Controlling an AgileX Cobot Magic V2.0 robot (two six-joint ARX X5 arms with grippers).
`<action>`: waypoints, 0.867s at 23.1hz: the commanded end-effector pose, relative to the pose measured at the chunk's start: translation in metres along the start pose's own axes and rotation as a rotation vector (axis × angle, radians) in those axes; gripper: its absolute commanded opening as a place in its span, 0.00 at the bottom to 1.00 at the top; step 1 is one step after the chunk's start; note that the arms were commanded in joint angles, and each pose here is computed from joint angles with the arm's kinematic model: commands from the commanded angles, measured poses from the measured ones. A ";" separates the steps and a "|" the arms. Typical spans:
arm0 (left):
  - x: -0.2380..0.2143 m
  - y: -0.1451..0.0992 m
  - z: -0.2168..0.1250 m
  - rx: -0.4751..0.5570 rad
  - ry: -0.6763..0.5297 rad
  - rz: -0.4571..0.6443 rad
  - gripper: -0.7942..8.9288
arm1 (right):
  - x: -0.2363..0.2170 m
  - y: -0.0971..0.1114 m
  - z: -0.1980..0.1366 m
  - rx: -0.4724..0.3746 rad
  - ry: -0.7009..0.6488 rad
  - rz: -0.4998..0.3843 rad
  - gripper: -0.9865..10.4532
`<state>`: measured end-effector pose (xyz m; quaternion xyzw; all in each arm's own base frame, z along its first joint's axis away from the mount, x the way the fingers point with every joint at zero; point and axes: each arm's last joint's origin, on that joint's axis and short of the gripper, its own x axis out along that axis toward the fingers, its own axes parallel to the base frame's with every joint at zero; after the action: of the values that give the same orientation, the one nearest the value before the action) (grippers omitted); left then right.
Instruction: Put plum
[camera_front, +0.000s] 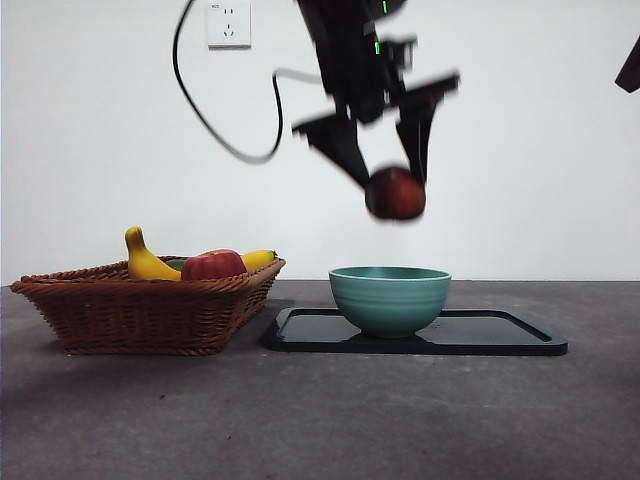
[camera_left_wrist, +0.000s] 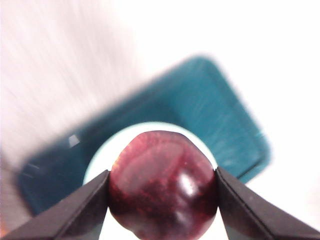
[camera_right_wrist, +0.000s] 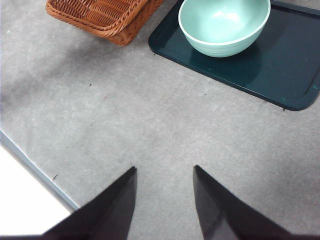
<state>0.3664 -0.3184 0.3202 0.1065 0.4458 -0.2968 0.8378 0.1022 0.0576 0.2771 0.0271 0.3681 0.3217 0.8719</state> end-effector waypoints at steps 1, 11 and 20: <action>-0.039 -0.002 0.015 0.028 -0.079 -0.004 0.36 | 0.000 0.001 0.001 0.006 -0.001 0.000 0.24; -0.201 0.013 0.006 0.011 -0.370 0.071 0.36 | 0.000 0.001 0.001 0.005 -0.002 0.001 0.24; -0.330 0.013 -0.042 -0.017 -0.601 0.186 0.37 | 0.000 0.001 0.002 -0.008 -0.005 0.001 0.24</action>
<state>0.2146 -0.1625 0.5623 0.0338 0.1581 -0.2381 0.9577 0.1022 0.0576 0.2771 0.0266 0.3683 0.3219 0.8718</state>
